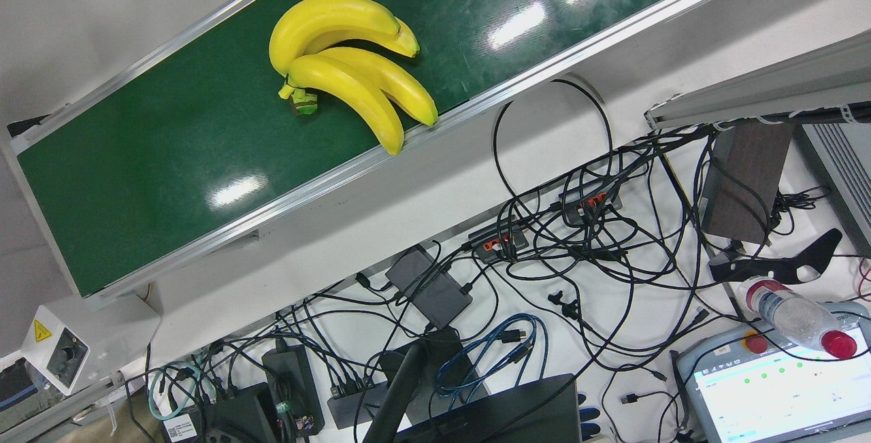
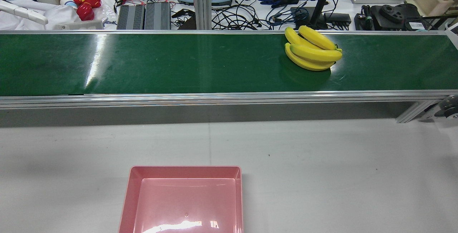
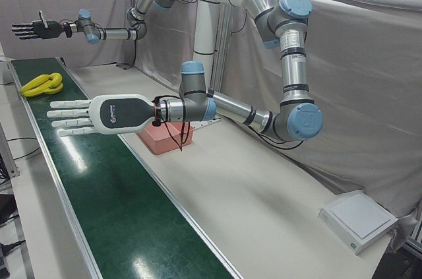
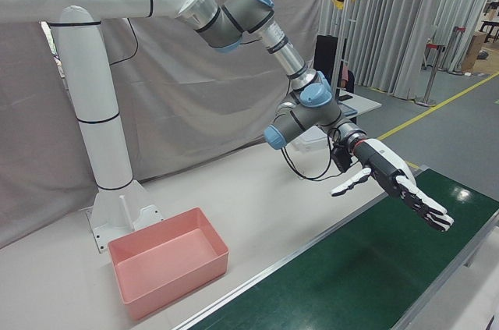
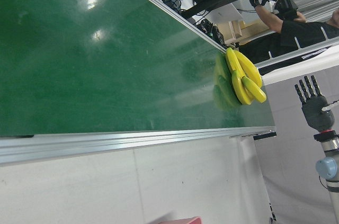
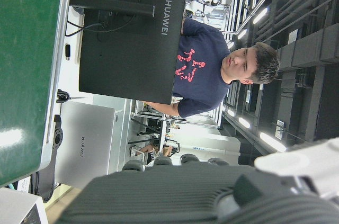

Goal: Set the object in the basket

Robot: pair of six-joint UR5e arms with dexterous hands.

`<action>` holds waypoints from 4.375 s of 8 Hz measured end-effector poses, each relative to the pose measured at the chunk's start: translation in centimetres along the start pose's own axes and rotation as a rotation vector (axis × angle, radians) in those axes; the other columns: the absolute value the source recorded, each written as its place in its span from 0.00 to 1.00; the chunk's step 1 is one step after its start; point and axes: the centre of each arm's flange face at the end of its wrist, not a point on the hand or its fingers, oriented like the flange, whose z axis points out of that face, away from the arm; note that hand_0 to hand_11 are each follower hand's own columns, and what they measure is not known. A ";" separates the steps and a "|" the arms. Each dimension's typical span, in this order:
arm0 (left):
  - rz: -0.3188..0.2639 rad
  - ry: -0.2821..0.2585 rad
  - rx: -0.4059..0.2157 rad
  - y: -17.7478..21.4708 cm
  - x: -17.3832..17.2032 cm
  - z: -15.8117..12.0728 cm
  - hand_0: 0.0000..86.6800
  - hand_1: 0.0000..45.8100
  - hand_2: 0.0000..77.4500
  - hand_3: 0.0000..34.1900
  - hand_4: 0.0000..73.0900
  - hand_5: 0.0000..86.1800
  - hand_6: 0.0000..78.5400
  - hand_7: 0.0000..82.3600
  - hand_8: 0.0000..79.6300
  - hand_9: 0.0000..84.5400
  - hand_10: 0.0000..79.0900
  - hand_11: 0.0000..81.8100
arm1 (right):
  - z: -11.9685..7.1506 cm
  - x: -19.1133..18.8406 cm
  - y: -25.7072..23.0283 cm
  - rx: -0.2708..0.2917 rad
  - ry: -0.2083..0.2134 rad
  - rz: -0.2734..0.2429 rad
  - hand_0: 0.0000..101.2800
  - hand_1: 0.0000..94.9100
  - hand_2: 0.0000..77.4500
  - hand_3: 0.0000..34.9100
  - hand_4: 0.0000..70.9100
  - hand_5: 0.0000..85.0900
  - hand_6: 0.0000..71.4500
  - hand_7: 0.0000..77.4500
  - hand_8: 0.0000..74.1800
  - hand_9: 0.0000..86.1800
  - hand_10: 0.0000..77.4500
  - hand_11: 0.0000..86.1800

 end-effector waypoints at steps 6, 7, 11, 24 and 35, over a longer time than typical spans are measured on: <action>-0.028 -0.032 0.007 1.8 -6.7 -0.3 0.66 0.37 0.00 0.02 0.13 0.01 0.01 0.01 0.02 0.05 0.03 0.05 | 0.0 0.1 0.0 0.001 0.001 -0.001 0.00 0.00 0.01 0.00 0.00 0.00 0.00 0.01 0.00 0.00 0.00 0.00; -0.030 -0.032 0.009 1.8 -7.0 -0.3 0.66 0.37 0.00 0.02 0.13 0.01 0.01 0.01 0.02 0.05 0.03 0.05 | 0.0 0.1 0.0 0.001 0.001 -0.001 0.00 0.00 0.01 0.00 0.00 0.00 0.00 0.01 0.00 0.00 0.00 0.00; -0.008 -0.028 0.011 1.9 -6.7 -0.4 0.70 0.50 0.00 0.02 0.05 0.01 0.01 0.01 0.02 0.05 0.01 0.06 | 0.0 0.1 -0.1 0.001 0.001 0.000 0.00 0.00 0.01 0.00 0.00 0.00 0.00 0.01 0.00 0.00 0.00 0.00; 0.266 -0.024 -0.013 10.2 0.1 -0.8 0.69 0.49 0.00 0.01 0.07 0.01 0.01 0.01 0.02 0.05 0.01 0.04 | 0.0 0.0 0.0 0.000 0.001 0.000 0.00 0.00 0.01 0.00 0.00 0.00 0.00 0.01 0.00 0.00 0.00 0.00; 0.383 -0.057 -0.106 18.9 -9.5 6.2 0.65 0.49 0.06 0.01 0.07 0.01 0.01 0.01 0.02 0.05 0.00 0.03 | 0.0 0.1 -0.1 0.002 0.001 0.000 0.00 0.00 0.01 0.00 0.00 0.00 0.00 0.01 0.00 0.00 0.00 0.00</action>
